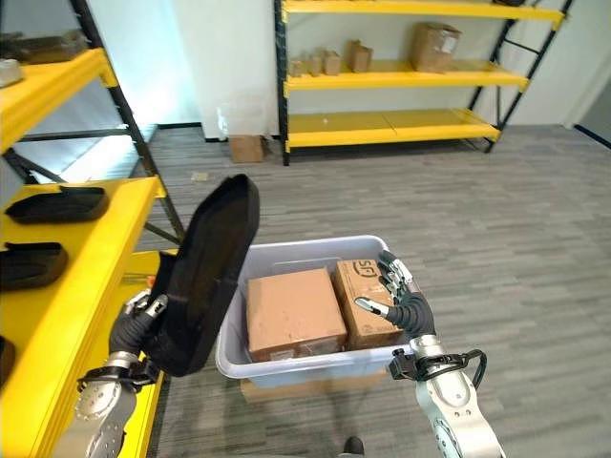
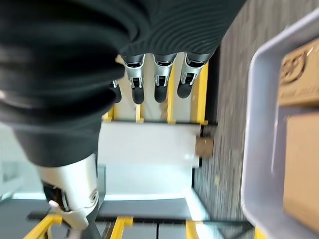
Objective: Move parts from the plastic box to the shelf.
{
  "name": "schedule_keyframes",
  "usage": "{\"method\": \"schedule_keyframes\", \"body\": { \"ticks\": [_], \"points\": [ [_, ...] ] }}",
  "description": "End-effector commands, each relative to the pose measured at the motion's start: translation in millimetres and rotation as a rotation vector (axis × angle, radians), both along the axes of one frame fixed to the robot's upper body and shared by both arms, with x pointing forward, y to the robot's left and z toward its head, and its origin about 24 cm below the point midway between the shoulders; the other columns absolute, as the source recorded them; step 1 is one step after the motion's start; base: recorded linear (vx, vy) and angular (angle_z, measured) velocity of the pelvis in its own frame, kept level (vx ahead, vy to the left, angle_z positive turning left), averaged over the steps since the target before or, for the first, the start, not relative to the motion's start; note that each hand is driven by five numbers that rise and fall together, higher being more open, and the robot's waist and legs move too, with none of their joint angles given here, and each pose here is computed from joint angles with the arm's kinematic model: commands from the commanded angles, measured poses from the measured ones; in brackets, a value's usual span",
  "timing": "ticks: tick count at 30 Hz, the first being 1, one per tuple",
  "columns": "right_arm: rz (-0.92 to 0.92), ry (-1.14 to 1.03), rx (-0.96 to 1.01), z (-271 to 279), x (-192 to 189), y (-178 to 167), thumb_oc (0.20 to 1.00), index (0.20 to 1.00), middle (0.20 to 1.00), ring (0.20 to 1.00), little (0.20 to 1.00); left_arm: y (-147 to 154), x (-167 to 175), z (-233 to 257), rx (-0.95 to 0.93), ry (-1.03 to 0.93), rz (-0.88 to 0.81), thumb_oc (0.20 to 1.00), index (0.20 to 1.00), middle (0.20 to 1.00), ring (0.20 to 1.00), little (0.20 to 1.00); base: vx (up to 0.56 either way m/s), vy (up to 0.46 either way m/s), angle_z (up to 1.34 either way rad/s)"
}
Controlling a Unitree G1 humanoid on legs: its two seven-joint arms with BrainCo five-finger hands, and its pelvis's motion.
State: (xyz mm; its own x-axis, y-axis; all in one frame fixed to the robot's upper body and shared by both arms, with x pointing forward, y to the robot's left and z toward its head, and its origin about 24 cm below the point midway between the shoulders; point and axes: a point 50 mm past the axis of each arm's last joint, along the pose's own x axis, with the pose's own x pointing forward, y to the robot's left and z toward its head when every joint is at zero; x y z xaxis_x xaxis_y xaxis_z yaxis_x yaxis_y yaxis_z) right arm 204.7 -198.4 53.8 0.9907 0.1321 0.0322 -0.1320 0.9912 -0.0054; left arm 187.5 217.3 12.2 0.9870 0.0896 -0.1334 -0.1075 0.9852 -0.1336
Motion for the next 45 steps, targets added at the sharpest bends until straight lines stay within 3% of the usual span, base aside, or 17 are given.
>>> {"method": "schedule_keyframes", "body": {
  "ticks": [1, 5, 15, 22, 32, 45],
  "points": [
    [0.06, -0.151, 0.051, 30, 14, 9, 1.0, 1.0, 1.0, 1.0, 1.0, -4, 28, 39, -0.069, -0.203, -0.057, 0.2, 0.2, 0.2, 0.2, 0.2, -0.08, -0.173, 0.06],
    [0.153, -0.187, 0.019, 38, 20, 19, 1.0, 1.0, 1.0, 1.0, 1.0, -14, 24, 40, -0.116, -0.211, -0.104, 0.2, 0.2, 0.2, 0.2, 0.2, -0.2, -0.228, 0.34],
    [0.135, -0.193, -0.02, 40, 26, 13, 1.0, 1.0, 1.0, 1.0, 1.0, -16, 33, 41, -0.115, -0.219, -0.123, 0.2, 0.2, 0.2, 0.2, 0.2, -0.18, -0.1, 0.87],
    [0.074, -0.156, 0.029, 30, 19, 7, 1.0, 1.0, 1.0, 1.0, 1.0, -24, 37, 44, -0.087, -0.224, -0.18, 0.2, 0.2, 0.2, 0.2, 0.2, 0.06, 0.186, 0.73],
    [0.081, -0.098, 0.047, 15, 21, 21, 1.0, 1.0, 1.0, 1.0, 1.0, -7, 30, 53, 0.008, -0.256, -0.116, 0.2, 0.2, 0.2, 0.2, 0.2, 0.04, 0.29, 0.27],
    [0.215, -0.082, 0.116, 17, 26, 40, 1.0, 1.0, 1.0, 1.0, 1.0, -21, 39, 52, -0.012, -0.267, -0.133, 0.2, 0.2, 0.2, 0.2, 0.2, 0.01, 0.067, 0.47]
  ]
}}
